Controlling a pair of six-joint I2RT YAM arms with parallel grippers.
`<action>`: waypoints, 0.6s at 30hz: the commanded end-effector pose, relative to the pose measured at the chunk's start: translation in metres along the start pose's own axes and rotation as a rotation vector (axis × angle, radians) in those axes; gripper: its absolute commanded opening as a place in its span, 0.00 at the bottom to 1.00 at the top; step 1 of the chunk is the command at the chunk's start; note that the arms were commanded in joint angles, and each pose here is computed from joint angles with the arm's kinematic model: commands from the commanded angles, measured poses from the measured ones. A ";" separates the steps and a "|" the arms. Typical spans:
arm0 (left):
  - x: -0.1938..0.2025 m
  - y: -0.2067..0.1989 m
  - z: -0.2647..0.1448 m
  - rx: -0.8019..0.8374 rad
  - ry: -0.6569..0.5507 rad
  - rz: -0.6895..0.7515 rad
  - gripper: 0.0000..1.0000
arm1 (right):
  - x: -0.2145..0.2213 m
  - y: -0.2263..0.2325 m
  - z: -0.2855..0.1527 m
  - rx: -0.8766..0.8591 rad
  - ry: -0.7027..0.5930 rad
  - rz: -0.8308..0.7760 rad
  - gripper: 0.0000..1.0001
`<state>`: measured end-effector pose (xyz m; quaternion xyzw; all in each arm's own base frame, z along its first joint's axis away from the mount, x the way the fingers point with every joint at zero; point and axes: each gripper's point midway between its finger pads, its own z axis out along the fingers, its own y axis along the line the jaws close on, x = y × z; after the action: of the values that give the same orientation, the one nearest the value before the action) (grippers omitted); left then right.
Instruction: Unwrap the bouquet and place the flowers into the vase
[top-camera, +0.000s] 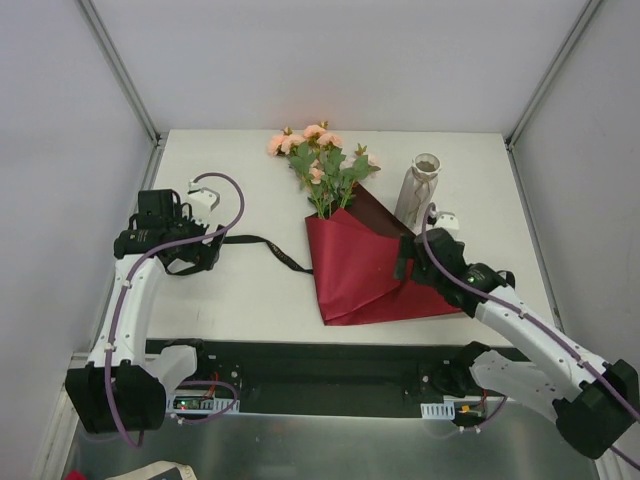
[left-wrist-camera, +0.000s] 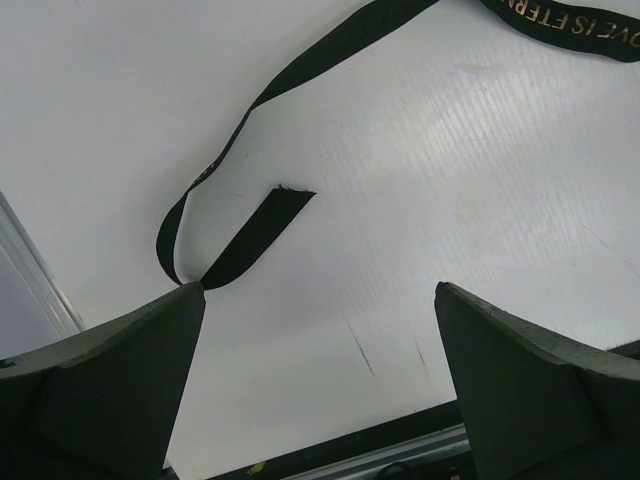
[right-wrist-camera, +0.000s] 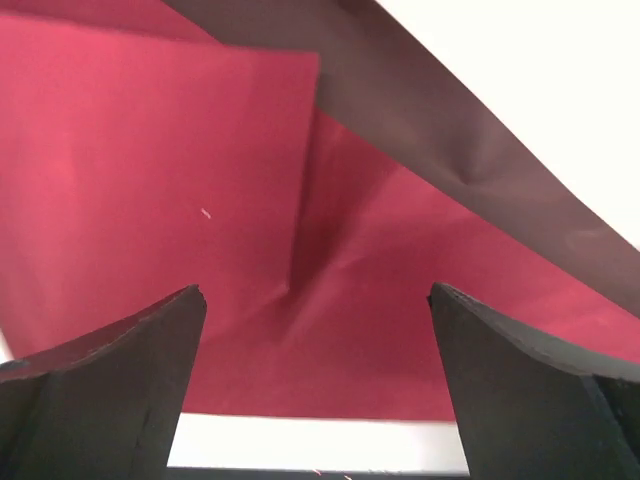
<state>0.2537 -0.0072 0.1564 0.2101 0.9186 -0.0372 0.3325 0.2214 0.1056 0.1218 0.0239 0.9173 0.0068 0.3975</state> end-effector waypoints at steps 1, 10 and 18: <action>0.001 -0.005 -0.007 0.017 -0.016 -0.003 0.99 | -0.050 0.054 0.003 -0.375 -0.057 0.172 0.93; 0.003 -0.006 -0.009 0.014 -0.014 -0.004 0.99 | -0.036 0.059 0.053 -0.437 0.087 0.306 0.57; 0.007 -0.009 -0.010 0.019 -0.005 0.001 0.99 | -0.013 0.043 0.079 -0.342 0.143 0.306 0.59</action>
<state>0.2475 -0.0084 0.1614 0.2113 0.9161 -0.0373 0.3388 0.2804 0.1453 0.0751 0.0909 0.9227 0.2094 0.3107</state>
